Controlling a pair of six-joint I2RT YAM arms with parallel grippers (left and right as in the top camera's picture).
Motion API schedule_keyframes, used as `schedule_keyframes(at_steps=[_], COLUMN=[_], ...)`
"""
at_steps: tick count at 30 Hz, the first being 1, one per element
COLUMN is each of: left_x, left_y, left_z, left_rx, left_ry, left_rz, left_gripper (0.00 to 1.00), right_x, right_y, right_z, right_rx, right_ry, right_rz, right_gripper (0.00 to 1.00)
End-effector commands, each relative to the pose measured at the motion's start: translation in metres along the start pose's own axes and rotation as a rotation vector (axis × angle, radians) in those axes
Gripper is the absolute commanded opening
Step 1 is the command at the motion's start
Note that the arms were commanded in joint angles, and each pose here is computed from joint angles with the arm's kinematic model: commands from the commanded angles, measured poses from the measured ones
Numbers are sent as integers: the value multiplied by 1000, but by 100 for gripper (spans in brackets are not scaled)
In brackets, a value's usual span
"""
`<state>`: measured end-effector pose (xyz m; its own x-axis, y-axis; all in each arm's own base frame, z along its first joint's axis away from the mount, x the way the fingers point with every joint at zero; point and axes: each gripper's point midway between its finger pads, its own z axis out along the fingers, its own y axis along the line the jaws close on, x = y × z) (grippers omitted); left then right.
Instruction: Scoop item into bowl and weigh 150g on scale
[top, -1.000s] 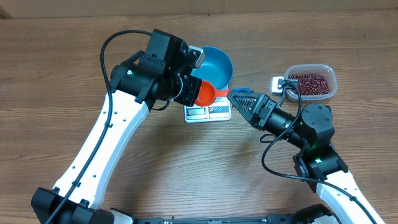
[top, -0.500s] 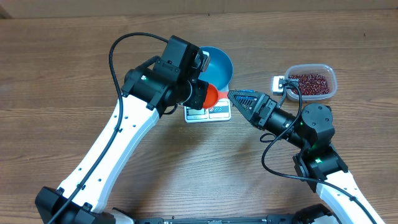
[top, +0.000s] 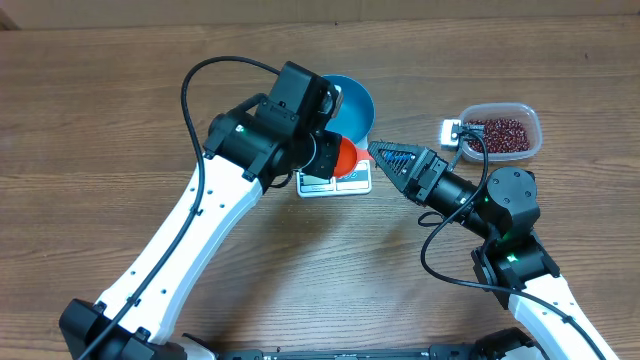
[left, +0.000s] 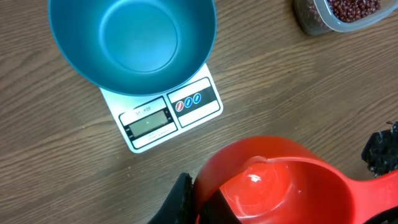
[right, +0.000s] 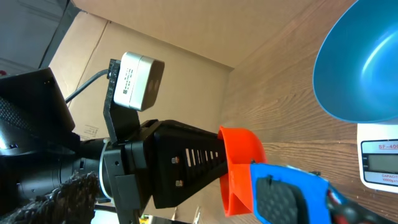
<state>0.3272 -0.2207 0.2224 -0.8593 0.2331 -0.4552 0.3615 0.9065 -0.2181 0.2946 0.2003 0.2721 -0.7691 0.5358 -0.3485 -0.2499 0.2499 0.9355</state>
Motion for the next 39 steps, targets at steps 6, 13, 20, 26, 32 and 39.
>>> schedule_keyframes(at_steps=[6,13,20,26,32,39], left_x=[-2,-2,-1,2,5,7], left_y=[0,-4,-7,-15,-26,-29], left_z=[8,8,8,8,8,9], left_rx=[-11,10,25,62,74,57], left_ry=[11,15,21,32,39,36], left_rz=[-24,-24,-43,-37,-12,8], left_gripper=[4,4,4,4,4,4], right_x=[-8,-10,-13,-14,-14,-15], right_y=[4,0,-2,-2,-1,0], right_z=[1,1,1,1,1,1], right_rx=[10,31,40,41,37,32], right_ry=[-31,-47,-68,-72,-73,-75], right_rz=[-5,5,5,4,2,-1], right_gripper=[99,89,88,88,89,86])
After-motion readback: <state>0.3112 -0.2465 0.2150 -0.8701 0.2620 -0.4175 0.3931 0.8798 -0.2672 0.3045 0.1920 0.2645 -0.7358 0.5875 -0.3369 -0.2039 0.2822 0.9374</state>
